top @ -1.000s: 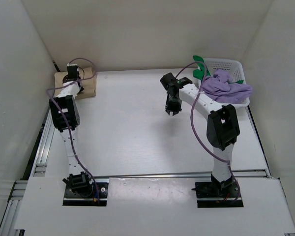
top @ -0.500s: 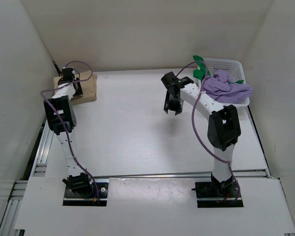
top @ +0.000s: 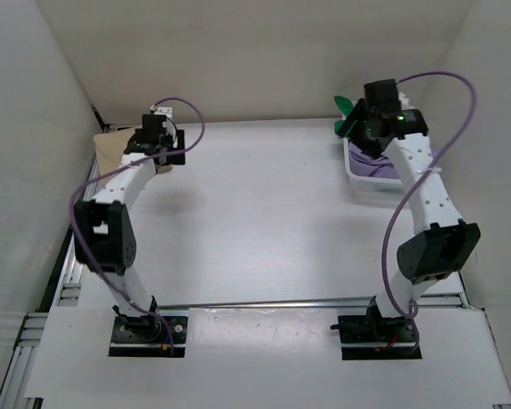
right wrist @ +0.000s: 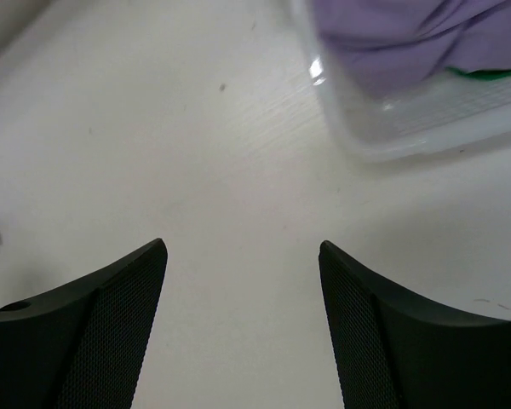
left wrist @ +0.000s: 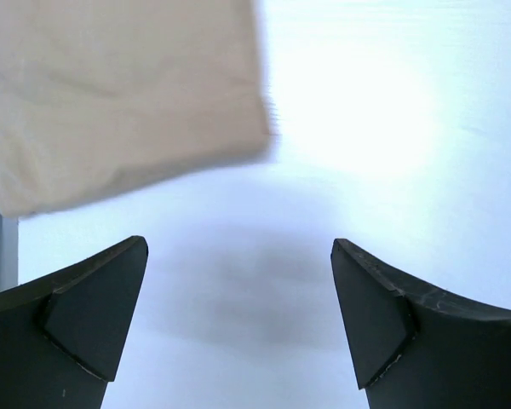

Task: Fold and stack the t-shirts
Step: Put the neatly folded tshirt into the corner of the board with the left arm, then grab crumpled tshirt from bin with the right arm

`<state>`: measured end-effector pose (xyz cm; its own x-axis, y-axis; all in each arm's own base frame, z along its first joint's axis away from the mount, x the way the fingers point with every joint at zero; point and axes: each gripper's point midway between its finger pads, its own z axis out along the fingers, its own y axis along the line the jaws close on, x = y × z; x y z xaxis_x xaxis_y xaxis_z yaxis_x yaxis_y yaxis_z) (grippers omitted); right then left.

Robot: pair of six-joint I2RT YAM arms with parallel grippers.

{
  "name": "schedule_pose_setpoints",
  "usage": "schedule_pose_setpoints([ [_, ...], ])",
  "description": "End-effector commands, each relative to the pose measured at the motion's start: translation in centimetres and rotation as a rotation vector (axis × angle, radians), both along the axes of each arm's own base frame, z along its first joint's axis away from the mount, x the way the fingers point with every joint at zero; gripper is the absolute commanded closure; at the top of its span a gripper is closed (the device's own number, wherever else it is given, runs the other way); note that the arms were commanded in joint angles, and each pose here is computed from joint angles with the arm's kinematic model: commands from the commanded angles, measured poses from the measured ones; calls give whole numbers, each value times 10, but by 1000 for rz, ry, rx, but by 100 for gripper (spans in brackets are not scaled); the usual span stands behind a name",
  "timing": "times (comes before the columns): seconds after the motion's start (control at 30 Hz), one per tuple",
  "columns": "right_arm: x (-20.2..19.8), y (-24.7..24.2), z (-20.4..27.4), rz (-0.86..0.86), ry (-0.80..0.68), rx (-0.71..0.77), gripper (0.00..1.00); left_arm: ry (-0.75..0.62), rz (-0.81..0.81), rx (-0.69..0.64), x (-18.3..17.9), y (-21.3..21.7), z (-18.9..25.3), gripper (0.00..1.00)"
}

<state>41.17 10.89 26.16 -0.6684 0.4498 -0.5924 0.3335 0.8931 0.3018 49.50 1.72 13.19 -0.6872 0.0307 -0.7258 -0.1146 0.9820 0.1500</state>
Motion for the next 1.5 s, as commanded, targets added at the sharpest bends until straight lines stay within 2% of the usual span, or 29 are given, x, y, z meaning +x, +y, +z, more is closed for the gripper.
schedule_pose_setpoints([
  [0.0,14,-42,25,-174,-86,52,24,-122,-82,6,-34,-42,63,0],
  [0.03,19,-60,23,-224,-90,65,24,-189,-105,-4,-47,-51,93,0],
  [0.17,47,-88,5,-312,-81,163,24,-209,-245,-46,-96,-93,110,0],
  [0.2,54,-92,2,-322,-87,179,24,-192,-245,-44,-102,-92,109,0],
  [0.23,67,-94,-5,-335,-92,195,24,-97,-267,-41,-119,-94,92,0],
  [0.3,82,-100,-13,-351,-87,207,24,-40,-275,-39,-131,-92,93,0],
  [0.33,96,-103,-33,-357,-55,208,24,-5,-287,-47,-138,-93,89,0],
  [0.37,109,-104,-22,-344,-90,205,24,75,-302,-52,-154,-93,78,0],
  [0.43,130,-102,-47,-332,-55,202,25,82,-308,-58,-164,-92,85,0],
  [0.5,145,-103,-49,-330,-70,204,25,65,-309,-60,-177,-88,96,0],
  [0.53,151,-103,-69,-333,-37,200,25,46,-296,-63,-179,-83,104,0],
  [0.7,149,-117,-126,-443,66,175,25,-19,-183,-32,-190,-46,131,0],
  [0.8,142,-119,-140,-451,100,161,29,-16,-122,-11,-191,-29,133,0],
  [0.83,140,-121,-143,-451,108,145,35,-14,-93,-11,-192,-20,134,0],
  [0.87,136,-121,-148,-445,122,137,50,-14,-79,-11,-192,-16,134,0],
  [0.93,131,-126,-136,-433,107,98,65,-35,-55,-32,-193,-7,141,0],
  [0.97,130,-129,-128,-434,91,84,81,-56,-49,-41,-191,-4,149,0],
  [1.03,116,-135,-114,-435,82,45,91,-76,-50,-66,-192,-2,155,0],
  [1.07,112,-140,-108,-454,69,21,100,-88,-49,-74,-191,-1,160,0],
  [1.13,101,-145,-87,-437,33,-14,100,-115,-64,-96,-196,-4,167,0],
  [1.17,100,-147,-64,-434,-19,-19,100,-90,-73,-104,-199,-6,156,0],
  [1.27,90,-153,-39,-426,-66,-58,100,-81,-100,-129,-201,-12,142,0],
  [1.4,80,-151,31,-398,-237,-90,100,39,-112,-145,-208,-17,94,1],
  [1.47,76,-144,68,-366,-325,-105,100,68,-110,-147,-207,-18,85,5],
])
